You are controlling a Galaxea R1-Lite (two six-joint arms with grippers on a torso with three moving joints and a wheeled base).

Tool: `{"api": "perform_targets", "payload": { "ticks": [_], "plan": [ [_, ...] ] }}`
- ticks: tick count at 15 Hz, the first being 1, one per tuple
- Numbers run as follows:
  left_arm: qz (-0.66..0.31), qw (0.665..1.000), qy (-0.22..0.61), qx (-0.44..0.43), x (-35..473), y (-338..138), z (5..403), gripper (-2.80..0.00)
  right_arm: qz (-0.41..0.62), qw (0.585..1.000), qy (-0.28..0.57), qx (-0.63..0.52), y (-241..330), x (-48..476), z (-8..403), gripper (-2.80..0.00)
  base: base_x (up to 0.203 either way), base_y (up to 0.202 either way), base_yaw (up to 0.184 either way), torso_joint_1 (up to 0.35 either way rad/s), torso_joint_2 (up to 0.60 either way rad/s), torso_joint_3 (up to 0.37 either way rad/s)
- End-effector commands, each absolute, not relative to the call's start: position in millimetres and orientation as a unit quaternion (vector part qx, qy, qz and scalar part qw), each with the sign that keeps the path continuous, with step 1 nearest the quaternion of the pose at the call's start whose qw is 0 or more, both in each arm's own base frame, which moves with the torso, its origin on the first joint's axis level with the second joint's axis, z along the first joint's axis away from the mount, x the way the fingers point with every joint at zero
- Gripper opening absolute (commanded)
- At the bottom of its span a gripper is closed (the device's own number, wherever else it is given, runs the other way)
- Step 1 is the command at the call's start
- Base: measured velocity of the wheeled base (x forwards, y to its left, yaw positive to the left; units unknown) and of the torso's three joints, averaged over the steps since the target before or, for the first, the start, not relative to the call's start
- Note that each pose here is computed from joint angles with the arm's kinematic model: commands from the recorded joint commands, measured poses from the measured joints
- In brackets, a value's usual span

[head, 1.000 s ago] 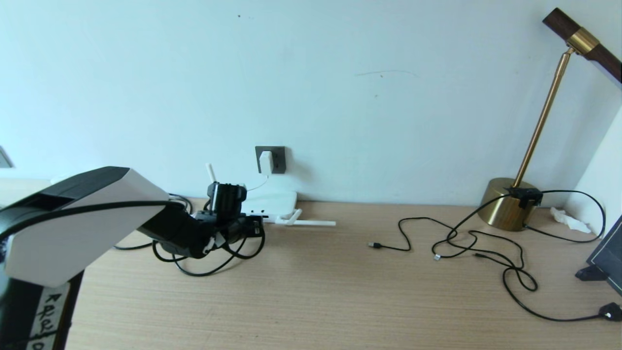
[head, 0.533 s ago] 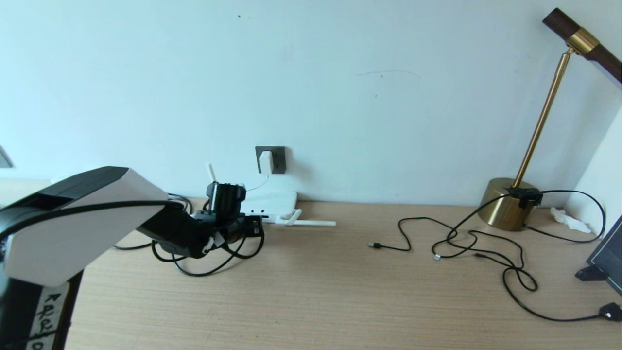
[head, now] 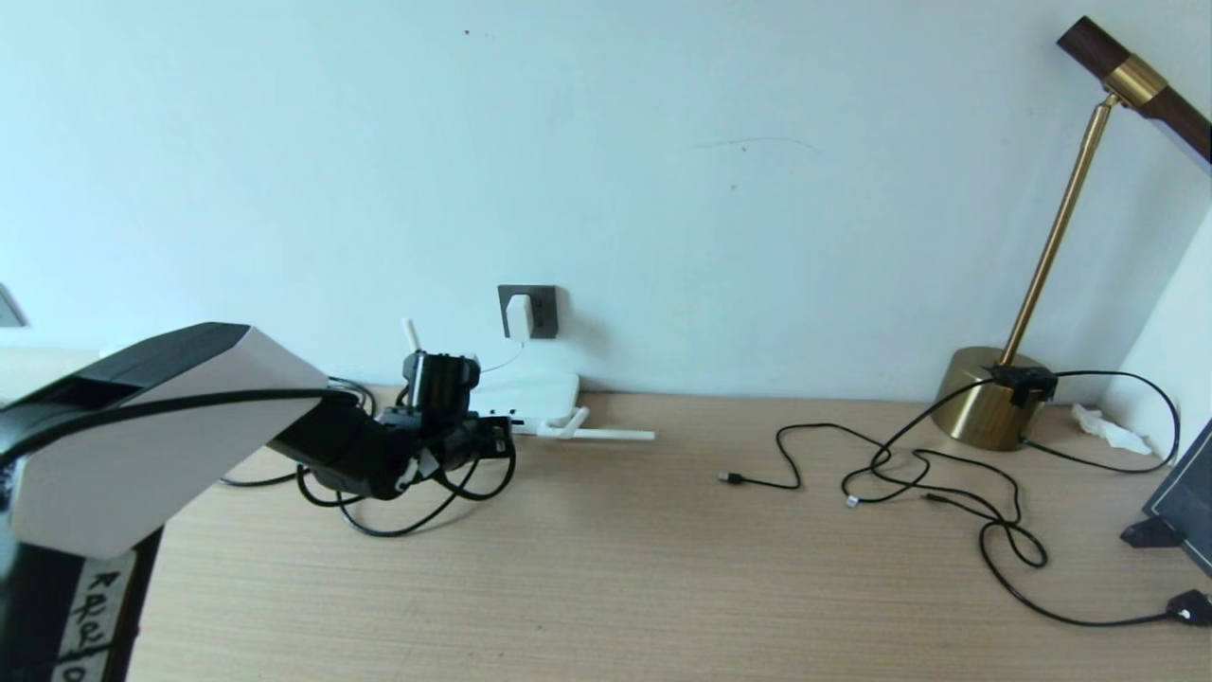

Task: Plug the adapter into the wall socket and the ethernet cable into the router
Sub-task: Plug cable into router interface

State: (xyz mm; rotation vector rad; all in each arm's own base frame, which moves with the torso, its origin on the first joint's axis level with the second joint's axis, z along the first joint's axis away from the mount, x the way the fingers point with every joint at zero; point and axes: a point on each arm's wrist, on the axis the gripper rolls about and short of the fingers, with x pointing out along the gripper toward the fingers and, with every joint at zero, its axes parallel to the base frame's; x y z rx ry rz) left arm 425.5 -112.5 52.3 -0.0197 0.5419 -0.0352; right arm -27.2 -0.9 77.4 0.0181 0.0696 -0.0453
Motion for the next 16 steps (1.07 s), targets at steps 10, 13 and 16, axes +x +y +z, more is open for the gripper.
{"api": "perform_targets", "payload": {
  "ticks": [10,13,16],
  "plan": [
    [-0.018,0.964,0.265,-0.01,429.1,-114.3,48.6,-2.8,-0.023,0.999,0.036,0.009,-0.9,-27.1,77.3,-2.8,0.0,0.0,0.0,0.0,0.0,0.0],
    [-0.018,0.963,0.267,-0.009,429.0,-114.3,46.8,-2.8,-0.023,0.999,0.035,0.009,-0.9,-27.1,77.4,-2.8,0.0,0.0,0.0,0.0,0.0,0.0],
    [-0.018,0.964,0.267,-0.009,429.3,-114.3,47.2,-2.8,-0.023,0.999,0.036,0.009,-0.9,-27.1,77.3,-2.8,0.0,0.0,0.0,0.0,0.0,0.0]
  ]
}}
